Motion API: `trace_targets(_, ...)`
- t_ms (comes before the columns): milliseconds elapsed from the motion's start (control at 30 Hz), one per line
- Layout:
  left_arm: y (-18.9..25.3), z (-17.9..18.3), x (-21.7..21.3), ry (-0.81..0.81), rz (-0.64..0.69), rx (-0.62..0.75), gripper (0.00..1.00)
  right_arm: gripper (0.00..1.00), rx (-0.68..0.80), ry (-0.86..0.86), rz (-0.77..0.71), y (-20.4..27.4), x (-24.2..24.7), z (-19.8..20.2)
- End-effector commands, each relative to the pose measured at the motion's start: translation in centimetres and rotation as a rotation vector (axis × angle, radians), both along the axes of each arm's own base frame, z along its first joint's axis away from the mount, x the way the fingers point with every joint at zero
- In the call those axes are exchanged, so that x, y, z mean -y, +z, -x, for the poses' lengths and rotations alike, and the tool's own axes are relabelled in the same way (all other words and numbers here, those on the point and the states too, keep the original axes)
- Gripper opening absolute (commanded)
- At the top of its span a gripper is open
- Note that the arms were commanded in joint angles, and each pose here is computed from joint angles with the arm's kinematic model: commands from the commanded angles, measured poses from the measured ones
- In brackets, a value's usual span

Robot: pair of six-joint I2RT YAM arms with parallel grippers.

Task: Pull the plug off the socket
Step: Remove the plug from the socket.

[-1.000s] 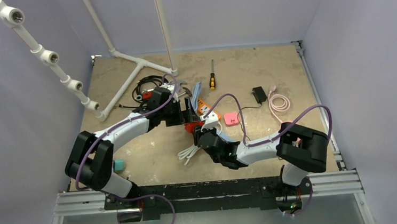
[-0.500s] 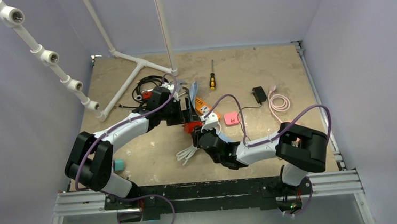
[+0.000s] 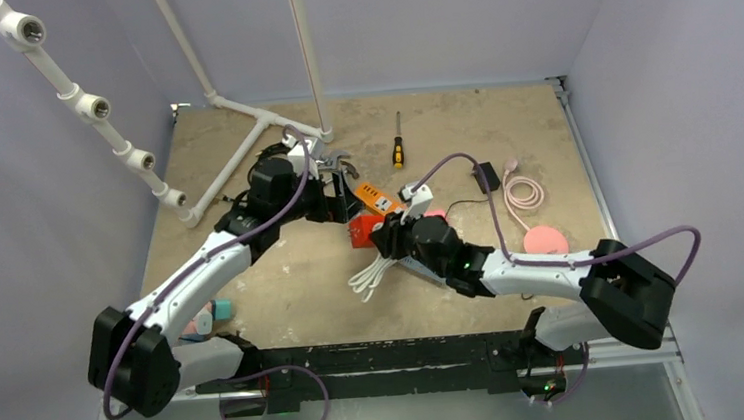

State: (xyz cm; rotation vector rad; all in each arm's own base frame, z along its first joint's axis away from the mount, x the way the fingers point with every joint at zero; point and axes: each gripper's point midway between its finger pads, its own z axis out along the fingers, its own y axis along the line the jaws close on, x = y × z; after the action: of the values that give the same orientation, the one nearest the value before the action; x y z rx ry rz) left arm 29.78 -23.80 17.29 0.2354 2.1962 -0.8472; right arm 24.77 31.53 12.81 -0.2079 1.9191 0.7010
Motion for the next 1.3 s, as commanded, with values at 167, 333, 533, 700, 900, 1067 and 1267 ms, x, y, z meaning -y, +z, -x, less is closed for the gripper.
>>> trace_targets(167, 4.9, 3.2, 0.9, -0.252, -0.05, 0.319, 0.94, 0.0, 0.036, 0.241, -0.112, 4.6, 0.9, -2.0)
trace_targets(333, 2.6, 4.6, 1.7, -0.332, -0.178, 0.355, 0.93, 0.0, 0.046, 0.327, -0.124, 5.3, 1.2, -1.8)
trace_targets(533, 2.0, 3.5, 1.2, -0.276, -0.223, 0.341, 0.94, 0.0, 0.053, 0.26, -0.124, 5.1, 2.7, -2.2)
trace_targets(700, 1.5, 3.0, 1.1, -0.246, -0.232, 0.328, 0.95, 0.0, 0.119, 0.193, -0.162, 9.0, 4.4, -1.8)
trace_targets(900, 0.8, 1.5, 0.2, -0.148, -0.239, 0.267, 0.96, 0.0, 0.224, -0.151, -0.128, 16.5, 10.8, -4.0)
trace_targets(1067, 1.1, 0.1, -1.3, -0.054, -0.202, 0.234, 0.96, 0.0, 0.268, -0.399, -0.072, 20.9, 15.7, -5.2)
trace_targets(1267, 1.3, 0.0, -1.9, -0.025, -0.211, 0.24, 0.96, 0.0, 0.354, -0.621, -0.007, 26.6, 20.4, -5.9)
